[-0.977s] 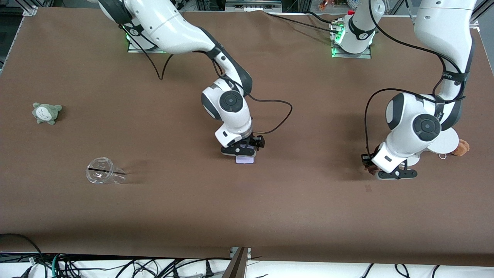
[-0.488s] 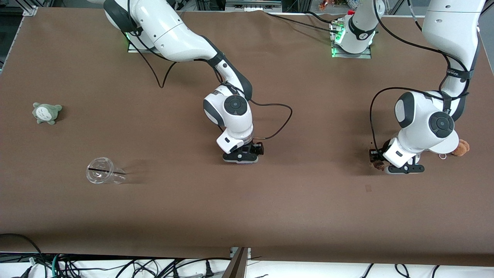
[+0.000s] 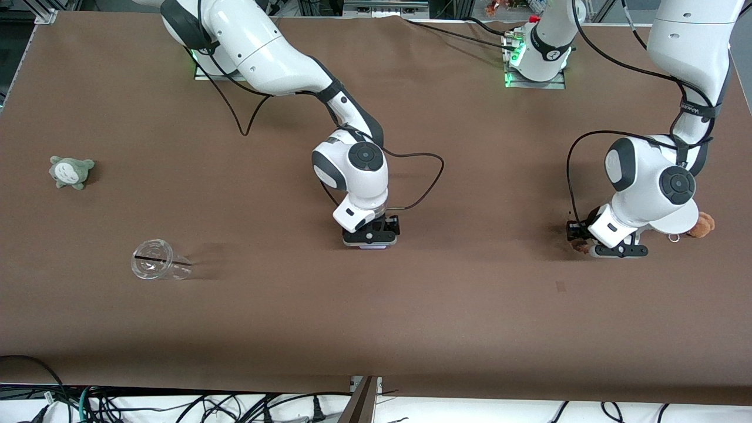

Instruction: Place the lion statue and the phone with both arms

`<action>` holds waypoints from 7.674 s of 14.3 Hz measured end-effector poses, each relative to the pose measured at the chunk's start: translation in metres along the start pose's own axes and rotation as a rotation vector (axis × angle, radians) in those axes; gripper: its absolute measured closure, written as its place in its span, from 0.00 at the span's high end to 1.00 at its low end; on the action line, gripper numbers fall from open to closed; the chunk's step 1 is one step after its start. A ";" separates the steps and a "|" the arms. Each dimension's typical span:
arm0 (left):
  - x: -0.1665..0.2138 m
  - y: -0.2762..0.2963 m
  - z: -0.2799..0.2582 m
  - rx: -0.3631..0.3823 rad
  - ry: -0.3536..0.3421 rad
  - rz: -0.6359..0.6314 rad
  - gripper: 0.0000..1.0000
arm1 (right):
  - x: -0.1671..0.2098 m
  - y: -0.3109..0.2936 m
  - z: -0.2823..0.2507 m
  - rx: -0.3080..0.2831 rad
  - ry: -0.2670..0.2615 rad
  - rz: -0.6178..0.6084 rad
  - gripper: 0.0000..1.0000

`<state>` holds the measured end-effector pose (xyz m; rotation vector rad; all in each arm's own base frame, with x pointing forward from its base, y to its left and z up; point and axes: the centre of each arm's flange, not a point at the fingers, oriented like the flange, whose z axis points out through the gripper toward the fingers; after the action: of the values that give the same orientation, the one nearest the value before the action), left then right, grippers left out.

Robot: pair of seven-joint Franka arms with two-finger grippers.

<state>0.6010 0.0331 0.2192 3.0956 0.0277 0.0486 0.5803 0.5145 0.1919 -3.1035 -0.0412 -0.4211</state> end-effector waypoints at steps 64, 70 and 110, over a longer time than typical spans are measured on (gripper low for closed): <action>-0.012 0.017 -0.357 0.043 -0.085 -0.078 1.00 | 0.121 0.375 -0.190 0.070 -0.256 -0.078 1.00; -0.011 0.016 -0.355 0.042 -0.086 -0.079 1.00 | 0.083 0.389 -0.368 0.049 -0.288 -0.089 1.00; -0.008 0.013 -0.356 0.043 -0.084 -0.085 1.00 | 0.094 0.412 -0.387 -0.040 -0.324 -0.080 1.00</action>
<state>0.5814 0.0361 0.5746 3.1314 0.1587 -0.0866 0.5786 0.1000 0.5877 -3.1813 -0.1607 0.0853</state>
